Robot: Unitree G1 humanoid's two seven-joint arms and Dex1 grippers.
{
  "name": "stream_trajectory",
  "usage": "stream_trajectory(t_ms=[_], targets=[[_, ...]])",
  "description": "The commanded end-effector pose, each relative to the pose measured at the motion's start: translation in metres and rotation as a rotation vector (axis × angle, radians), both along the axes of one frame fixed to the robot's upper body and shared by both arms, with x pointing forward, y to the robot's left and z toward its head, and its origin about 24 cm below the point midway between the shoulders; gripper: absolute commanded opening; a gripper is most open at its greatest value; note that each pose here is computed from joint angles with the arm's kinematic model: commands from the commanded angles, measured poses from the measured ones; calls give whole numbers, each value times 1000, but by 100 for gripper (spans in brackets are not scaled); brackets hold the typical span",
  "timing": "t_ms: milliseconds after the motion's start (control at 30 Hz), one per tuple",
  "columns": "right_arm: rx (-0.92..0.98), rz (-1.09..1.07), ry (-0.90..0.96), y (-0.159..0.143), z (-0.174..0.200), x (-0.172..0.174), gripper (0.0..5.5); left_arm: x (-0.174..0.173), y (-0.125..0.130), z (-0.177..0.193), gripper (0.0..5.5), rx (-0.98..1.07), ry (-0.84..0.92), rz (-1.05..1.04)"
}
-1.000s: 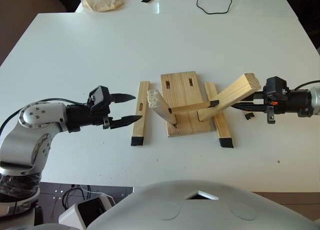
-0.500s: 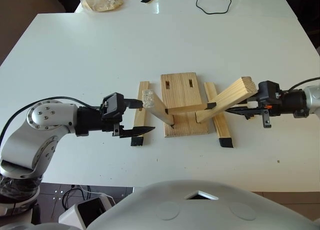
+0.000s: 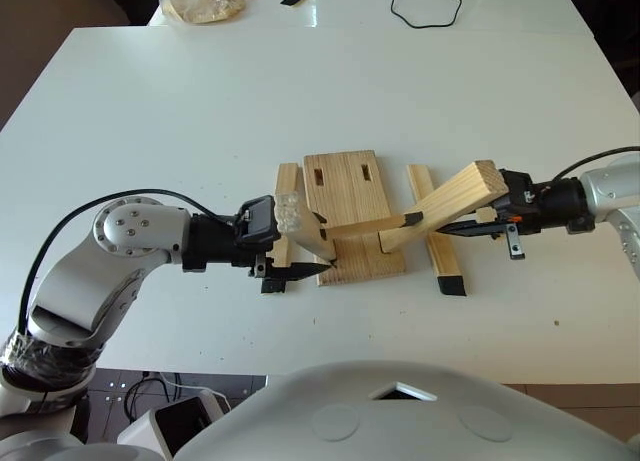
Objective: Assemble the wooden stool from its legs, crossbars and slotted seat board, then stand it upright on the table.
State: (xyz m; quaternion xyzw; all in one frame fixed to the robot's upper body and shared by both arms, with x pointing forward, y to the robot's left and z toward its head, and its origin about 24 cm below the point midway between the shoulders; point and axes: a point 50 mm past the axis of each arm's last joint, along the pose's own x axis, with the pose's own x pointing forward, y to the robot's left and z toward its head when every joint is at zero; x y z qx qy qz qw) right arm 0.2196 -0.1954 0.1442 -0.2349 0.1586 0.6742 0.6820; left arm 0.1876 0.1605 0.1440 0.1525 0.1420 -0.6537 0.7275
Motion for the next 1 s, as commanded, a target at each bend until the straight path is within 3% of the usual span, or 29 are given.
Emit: stream_trajectory(t_ms=[33, 367, 800, 1000], targets=[[27, 71, -27, 13, 4, -4, 87, 11, -6, -2, 343, -21, -3, -3], [-2, 50, -58, 8, 2, 2, 87, 18, 1, -30, 343, -20, 47, 72], [10, 119, -60, 29, -3, 7, 87, 14, -27, -30, 343, 39, -45, -78], [-16, 90, -69, 26, -9, 9, 87, 33, -21, -41, 343, 72, -76, 5]])
